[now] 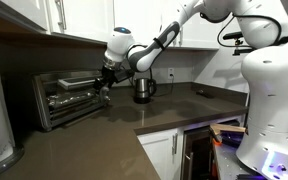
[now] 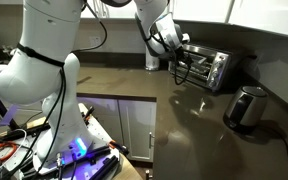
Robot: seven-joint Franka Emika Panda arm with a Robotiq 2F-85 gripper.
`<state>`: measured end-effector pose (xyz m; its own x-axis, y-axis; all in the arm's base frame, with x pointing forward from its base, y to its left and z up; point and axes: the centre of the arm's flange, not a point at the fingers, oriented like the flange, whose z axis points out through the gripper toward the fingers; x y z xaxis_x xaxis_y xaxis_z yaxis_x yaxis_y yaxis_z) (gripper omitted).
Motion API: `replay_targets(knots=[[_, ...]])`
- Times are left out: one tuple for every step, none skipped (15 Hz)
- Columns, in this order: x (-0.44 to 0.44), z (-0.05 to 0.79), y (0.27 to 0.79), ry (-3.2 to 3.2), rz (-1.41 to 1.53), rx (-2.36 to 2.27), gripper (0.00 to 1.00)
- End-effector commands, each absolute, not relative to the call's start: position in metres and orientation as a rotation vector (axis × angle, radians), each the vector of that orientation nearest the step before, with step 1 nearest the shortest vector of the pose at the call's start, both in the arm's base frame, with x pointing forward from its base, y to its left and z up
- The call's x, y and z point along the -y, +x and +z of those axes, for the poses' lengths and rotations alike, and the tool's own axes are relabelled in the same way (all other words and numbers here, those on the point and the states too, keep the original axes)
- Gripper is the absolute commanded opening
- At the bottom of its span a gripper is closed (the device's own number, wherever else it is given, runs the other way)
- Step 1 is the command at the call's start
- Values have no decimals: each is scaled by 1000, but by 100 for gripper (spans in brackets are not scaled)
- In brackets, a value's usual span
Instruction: Close the oven
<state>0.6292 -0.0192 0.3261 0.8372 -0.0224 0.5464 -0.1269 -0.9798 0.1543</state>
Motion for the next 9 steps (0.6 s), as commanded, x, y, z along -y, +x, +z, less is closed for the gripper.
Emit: replay_targets(knots=[[-8, 330, 627, 2740, 891, 108, 100], [-15, 330, 625, 2718, 903, 105, 100], [-22, 331, 621, 2697, 921, 103, 100], [-28, 331, 618, 2675, 939, 102, 100], [-34, 332, 617, 2651, 952, 106, 100], [-38, 333, 615, 2619, 967, 114, 100], [-42, 335, 612, 2597, 978, 117, 100], [-47, 337, 610, 2560, 987, 120, 100], [-51, 339, 607, 2527, 992, 130, 100]])
